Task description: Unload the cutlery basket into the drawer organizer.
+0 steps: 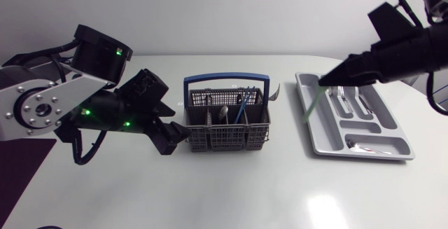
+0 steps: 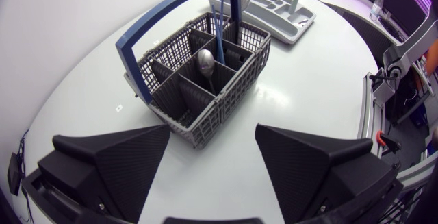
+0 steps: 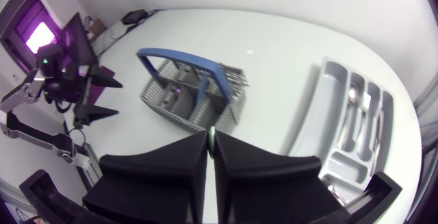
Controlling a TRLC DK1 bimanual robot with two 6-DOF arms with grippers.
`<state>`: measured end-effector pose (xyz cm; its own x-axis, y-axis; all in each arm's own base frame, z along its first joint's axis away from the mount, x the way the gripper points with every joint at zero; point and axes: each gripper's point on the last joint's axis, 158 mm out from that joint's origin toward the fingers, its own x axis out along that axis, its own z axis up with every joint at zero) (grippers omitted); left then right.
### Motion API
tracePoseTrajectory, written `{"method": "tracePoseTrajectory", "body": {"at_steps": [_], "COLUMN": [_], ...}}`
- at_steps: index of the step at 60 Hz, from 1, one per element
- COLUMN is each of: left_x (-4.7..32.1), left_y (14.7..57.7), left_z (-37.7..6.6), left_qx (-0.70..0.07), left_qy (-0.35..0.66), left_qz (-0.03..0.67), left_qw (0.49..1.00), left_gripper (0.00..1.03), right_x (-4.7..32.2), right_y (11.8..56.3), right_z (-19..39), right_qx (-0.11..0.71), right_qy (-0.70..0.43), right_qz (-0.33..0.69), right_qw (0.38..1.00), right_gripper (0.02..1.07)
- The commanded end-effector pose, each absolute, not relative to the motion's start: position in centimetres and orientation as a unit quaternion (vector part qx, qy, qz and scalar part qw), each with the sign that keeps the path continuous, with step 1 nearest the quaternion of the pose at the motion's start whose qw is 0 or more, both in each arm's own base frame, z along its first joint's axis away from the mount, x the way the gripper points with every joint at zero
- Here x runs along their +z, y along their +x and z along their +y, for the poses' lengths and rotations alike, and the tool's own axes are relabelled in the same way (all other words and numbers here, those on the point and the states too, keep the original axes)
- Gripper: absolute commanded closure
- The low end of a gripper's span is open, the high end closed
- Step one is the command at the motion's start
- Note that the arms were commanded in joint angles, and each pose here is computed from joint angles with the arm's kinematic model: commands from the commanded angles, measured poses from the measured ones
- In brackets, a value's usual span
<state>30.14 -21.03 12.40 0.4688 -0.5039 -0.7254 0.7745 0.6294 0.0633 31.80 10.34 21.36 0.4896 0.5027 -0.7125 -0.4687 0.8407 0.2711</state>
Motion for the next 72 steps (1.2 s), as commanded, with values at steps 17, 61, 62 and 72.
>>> {"method": "tracePoseTrajectory", "body": {"at_steps": [17,61,62,72], "left_x": [12.8,12.3,12.2,12.3], "left_y": [31.5,31.8,31.7,31.5], "left_z": [-22.8,-22.7,-22.8,-22.8], "left_qx": [-0.384,-0.355,-0.355,-0.355], "left_qy": [0.178,0.176,0.176,0.178], "left_qz": [0.355,0.386,0.388,0.388], "left_qw": [0.834,0.833,0.832,0.832], "left_gripper": [0.16,0.16,0.16,0.16], "right_x": [13.6,4.7,4.5,3.0], "right_y": [32.1,33.0,33.1,33.0], "right_z": [-4.6,-14.7,-14.6,-13.2], "right_qx": [0.067,-0.085,-0.084,-0.072], "right_qy": [-0.077,-0.145,-0.146,-0.152], "right_qz": [0.467,0.505,0.505,0.513], "right_qw": [0.878,0.847,0.846,0.842], "right_gripper": [1.01,1.0,0.99,0.73]}}
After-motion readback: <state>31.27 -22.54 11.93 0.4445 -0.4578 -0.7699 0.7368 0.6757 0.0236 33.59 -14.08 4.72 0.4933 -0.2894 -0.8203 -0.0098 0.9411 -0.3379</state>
